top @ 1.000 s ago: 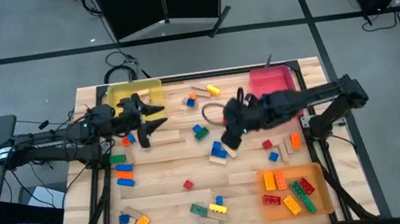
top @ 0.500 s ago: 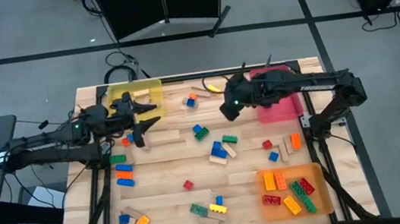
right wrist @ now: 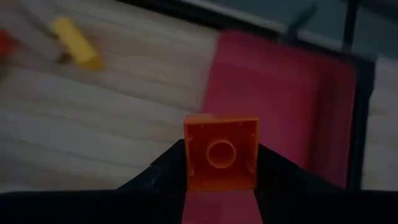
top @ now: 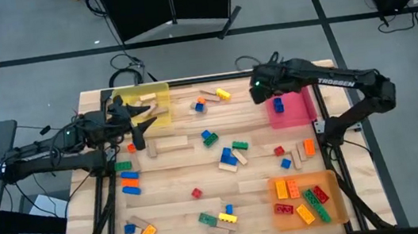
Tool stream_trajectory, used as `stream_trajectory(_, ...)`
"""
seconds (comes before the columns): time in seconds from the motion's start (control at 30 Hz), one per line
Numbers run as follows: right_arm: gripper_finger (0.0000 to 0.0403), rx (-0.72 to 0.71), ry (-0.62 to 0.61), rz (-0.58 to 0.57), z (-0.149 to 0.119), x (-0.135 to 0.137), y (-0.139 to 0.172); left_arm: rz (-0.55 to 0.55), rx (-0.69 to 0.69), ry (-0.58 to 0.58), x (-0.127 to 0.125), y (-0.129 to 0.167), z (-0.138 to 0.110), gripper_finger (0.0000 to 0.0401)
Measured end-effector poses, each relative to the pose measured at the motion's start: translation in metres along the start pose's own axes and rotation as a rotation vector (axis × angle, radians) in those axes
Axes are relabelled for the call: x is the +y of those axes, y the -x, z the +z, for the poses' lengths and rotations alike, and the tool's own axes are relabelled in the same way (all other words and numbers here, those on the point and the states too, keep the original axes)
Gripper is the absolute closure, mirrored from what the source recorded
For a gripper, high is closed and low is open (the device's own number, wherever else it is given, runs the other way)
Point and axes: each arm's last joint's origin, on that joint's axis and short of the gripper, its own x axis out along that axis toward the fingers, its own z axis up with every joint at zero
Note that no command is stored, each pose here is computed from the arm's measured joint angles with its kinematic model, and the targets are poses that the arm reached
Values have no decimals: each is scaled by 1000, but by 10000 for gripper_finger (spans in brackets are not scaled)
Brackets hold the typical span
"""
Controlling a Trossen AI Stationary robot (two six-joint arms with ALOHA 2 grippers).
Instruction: Sort blocks by size
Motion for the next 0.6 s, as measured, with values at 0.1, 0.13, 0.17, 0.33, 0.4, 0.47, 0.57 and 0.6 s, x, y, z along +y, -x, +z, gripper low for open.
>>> stream_trajectory(0.1, 250, 66, -110, 12, 2, -22, -22, 0, 5, -1, 0, 0, 0, 186)
stream_trajectory(0.13, 250, 90, -156, 11, 3, -29, -30, 4, 6, -2, 0, 0, -1, 186)
stream_trajectory(0.17, 250, 111, -207, 9, 3, -36, -37, 15, 5, -2, 0, 0, -1, 186)
stream_trajectory(0.33, 231, 193, -335, -73, 1, -57, -69, 159, -6, 2, 5, 0, 1, 186)
stream_trajectory(0.4, 214, 220, -351, -101, 1, -60, -82, 196, -14, 5, 6, 1, 1, 186)
stream_trajectory(0.47, 202, 245, -365, -120, 0, -63, -93, 224, -13, 5, 6, 1, 1, 186)
stream_trajectory(0.57, 197, 286, -383, -131, -2, -64, -110, 265, -12, 5, 8, 1, 1, 186)
stream_trajectory(0.6, 197, 299, -386, -135, -3, -64, -115, 271, -12, 5, 8, 1, 1, 186)
